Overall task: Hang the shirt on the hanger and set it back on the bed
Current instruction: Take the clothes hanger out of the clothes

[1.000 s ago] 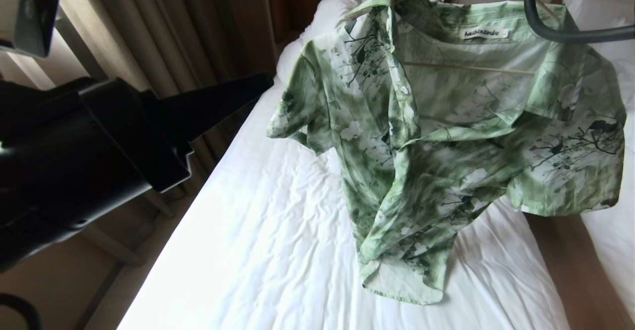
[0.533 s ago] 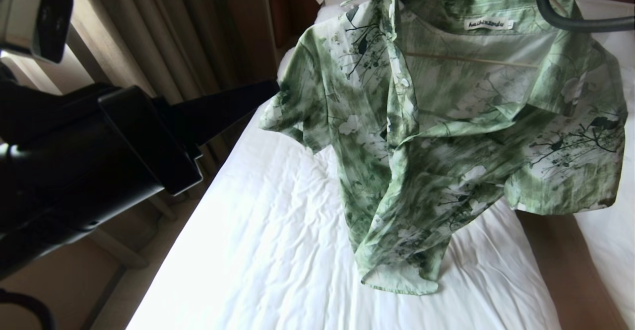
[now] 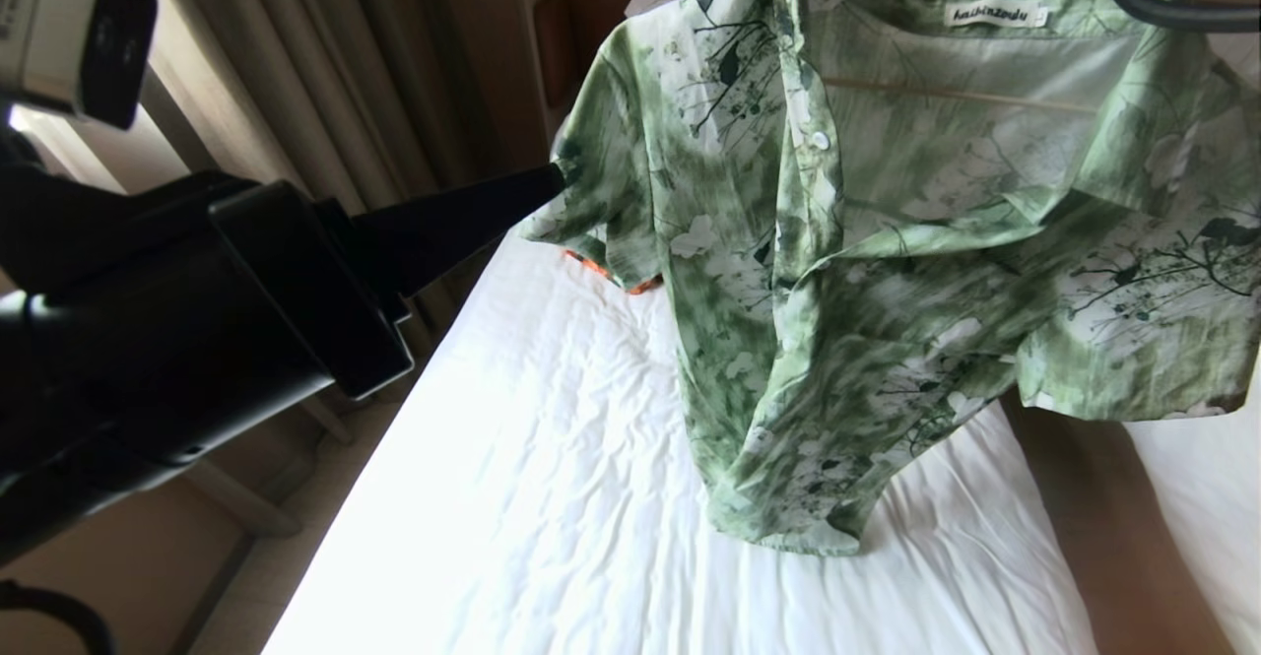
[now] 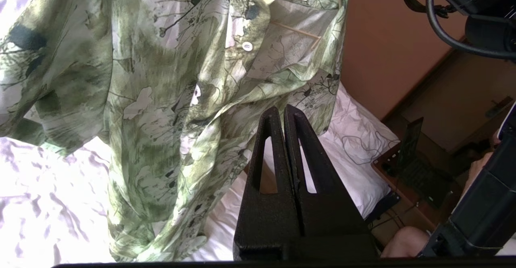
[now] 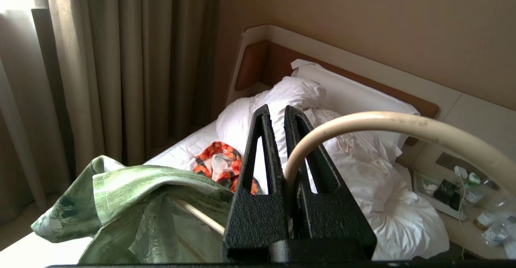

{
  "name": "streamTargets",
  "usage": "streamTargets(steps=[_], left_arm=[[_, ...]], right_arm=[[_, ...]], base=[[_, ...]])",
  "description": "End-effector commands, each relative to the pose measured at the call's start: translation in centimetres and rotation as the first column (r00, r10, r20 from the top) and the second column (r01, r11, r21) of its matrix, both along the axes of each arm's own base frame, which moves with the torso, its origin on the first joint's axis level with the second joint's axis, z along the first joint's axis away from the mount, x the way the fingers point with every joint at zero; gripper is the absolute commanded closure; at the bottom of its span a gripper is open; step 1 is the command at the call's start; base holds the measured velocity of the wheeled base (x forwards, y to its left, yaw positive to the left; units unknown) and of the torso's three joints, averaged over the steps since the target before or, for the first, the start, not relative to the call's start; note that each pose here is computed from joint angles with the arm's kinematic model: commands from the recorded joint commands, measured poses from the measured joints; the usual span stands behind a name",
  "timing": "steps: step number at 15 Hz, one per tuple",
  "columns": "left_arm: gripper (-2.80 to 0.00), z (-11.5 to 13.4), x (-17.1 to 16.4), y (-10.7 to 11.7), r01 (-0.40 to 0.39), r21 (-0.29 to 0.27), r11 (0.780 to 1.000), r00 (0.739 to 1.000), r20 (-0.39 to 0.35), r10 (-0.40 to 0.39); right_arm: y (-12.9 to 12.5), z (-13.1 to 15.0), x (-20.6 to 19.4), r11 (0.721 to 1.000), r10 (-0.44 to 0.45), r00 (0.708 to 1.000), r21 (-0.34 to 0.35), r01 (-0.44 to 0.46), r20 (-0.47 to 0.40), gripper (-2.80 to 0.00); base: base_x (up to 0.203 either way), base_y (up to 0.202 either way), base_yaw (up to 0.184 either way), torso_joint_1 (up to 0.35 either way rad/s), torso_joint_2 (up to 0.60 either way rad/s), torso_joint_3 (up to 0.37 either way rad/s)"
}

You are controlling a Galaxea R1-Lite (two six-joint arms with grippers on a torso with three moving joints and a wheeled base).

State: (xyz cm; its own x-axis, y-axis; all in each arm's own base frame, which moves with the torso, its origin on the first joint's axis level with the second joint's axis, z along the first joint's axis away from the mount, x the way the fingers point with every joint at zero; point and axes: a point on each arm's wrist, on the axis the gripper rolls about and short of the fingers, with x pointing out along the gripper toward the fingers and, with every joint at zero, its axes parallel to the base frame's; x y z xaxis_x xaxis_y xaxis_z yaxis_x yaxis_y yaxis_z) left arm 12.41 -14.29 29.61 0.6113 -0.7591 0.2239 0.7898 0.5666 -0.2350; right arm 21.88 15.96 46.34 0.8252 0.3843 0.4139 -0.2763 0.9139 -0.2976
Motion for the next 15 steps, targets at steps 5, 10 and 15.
streamTargets(steps=[5, 10, 15], left_arm=[[0.0, 0.1, 0.8, 0.6, -0.049, 0.048, 0.998, 0.998, -0.029, 0.051], [0.0, 0.2, 1.3, 0.9, -0.07, 0.13, 0.989, 0.992, -0.097, 0.083], [0.0, 0.1, 1.2, 0.9, -0.064, 0.134, 0.989, 0.992, -0.1, 0.078]], right_arm=[[0.2, -0.6, 1.4, 0.999, -0.045, 0.999, -0.024, 0.044, -0.005, 0.0], [0.2, -0.6, 1.4, 0.999, -0.032, 0.999, -0.021, 0.032, -0.001, 0.0], [0.3, -0.5, 1.1, 1.0, 0.024, 1.0, -0.004, -0.024, -0.008, 0.0]], base=[[0.0, 0.0, 0.0, 0.0, 0.0, 0.0], [0.0, 0.0, 0.0, 0.0, 0.0, 0.0], [0.0, 0.0, 0.0, 0.0, 0.0, 0.0]])
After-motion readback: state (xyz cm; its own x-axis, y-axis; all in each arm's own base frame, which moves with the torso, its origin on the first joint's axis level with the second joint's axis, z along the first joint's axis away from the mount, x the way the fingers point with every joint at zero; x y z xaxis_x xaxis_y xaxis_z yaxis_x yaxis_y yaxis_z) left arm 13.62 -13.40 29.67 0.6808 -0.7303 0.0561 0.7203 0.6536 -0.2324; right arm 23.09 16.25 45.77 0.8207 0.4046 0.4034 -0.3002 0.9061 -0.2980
